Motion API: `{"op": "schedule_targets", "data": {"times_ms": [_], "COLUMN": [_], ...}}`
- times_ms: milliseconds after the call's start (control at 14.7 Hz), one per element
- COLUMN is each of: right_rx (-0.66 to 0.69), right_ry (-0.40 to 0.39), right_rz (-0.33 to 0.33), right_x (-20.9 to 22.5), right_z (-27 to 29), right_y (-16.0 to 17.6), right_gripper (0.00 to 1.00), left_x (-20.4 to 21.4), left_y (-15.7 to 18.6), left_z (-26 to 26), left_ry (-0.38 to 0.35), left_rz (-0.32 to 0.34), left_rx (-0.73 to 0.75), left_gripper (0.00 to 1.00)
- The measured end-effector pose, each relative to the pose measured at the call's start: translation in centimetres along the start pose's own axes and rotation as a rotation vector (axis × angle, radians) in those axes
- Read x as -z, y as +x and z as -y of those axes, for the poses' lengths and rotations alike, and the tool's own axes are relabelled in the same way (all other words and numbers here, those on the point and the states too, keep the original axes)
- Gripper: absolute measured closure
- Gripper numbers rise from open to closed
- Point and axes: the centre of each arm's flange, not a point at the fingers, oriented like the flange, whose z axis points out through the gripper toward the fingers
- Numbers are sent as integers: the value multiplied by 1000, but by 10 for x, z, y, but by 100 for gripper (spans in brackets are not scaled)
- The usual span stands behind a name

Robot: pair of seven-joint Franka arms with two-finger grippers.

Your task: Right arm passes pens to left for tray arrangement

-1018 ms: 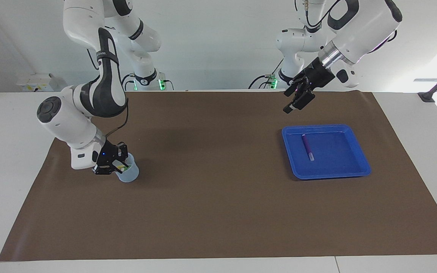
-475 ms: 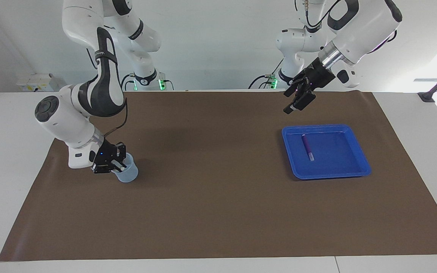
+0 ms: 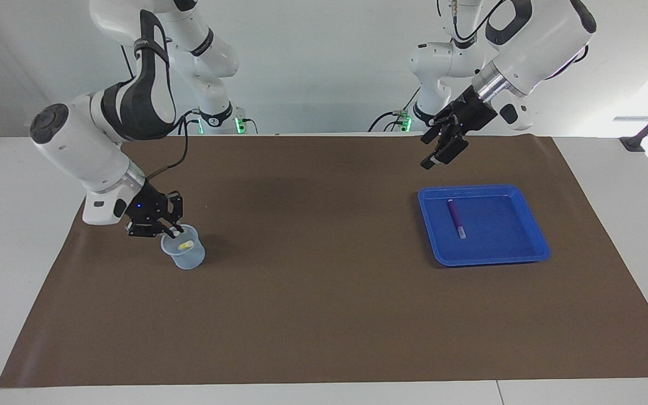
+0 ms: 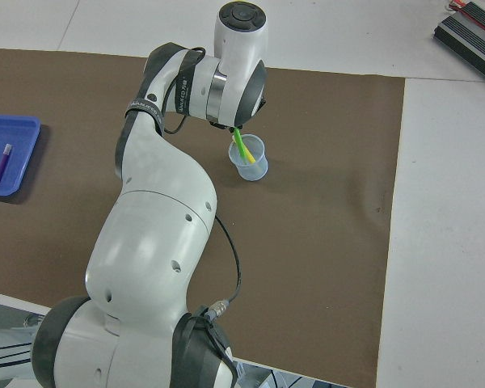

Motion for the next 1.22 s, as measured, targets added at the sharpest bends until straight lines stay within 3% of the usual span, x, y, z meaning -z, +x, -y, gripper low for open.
{"op": "schedule_targets", "data": {"times_ms": [271,475,679,1018,1222], "right_rx": [-156,-412,-650,-1007,-1169], "right_ry": [-57,-26,40,153,241], "right_rz": [-84,-154,-181,-288,-331], "right_x": [74,110,107,93,88], "right_z": [39,98,150,242,292], "right_y": [6,22,48,95,111], "right_gripper": [82,82,82,82,82], "left_x": [0,1,1,1,3], "left_y": [0,1,1,2,2], "left_z": [0,-1,-1,-1,-2], "left_ry": [-4,-7,-8,-9,-16], "left_rz": [-1,-1,-2,-2,-3], "left_rx": [6,7,8,11,98], "left_gripper": [0,0,0,0,0]}}
